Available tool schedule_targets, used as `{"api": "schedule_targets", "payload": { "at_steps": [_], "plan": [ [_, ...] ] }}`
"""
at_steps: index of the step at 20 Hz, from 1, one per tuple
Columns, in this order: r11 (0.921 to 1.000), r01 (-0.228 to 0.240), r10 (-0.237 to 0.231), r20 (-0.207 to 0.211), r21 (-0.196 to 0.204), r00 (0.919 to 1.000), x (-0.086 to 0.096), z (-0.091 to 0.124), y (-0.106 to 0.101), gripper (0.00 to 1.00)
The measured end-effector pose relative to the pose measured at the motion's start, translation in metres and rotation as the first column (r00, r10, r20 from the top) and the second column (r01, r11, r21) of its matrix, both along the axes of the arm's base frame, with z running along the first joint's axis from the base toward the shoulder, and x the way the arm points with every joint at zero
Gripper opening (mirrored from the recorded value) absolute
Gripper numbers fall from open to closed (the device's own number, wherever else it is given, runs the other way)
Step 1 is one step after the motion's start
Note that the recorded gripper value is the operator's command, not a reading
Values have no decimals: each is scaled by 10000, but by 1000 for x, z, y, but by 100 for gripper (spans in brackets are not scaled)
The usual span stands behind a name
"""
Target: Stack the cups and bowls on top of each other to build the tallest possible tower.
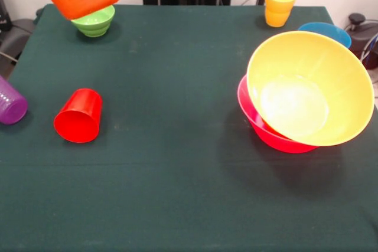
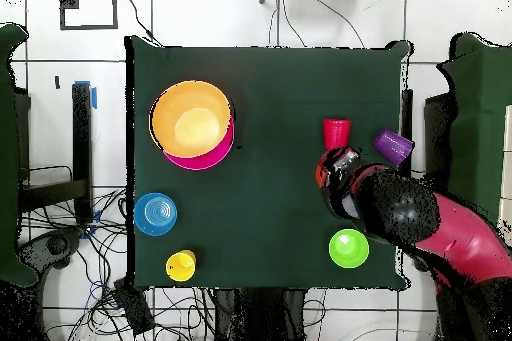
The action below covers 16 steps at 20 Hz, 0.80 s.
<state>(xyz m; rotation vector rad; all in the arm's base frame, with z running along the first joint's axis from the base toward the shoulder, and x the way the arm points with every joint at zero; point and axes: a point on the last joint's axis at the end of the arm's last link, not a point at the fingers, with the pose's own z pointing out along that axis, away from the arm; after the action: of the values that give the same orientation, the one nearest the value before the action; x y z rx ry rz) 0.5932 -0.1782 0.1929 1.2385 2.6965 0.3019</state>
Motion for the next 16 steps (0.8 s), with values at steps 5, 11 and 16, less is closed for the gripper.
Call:
{"api": "schedule_targets", "payload": {
  "at_steps": [5,11,16],
  "plan": [
    [9994,34,-41,221,334,9997,14,10,13,0],
    [9988,-198,191,174,447,9997,18,4,29,0],
    [9964,-571,561,178,634,9983,25,-12,59,0]
  ]
}}
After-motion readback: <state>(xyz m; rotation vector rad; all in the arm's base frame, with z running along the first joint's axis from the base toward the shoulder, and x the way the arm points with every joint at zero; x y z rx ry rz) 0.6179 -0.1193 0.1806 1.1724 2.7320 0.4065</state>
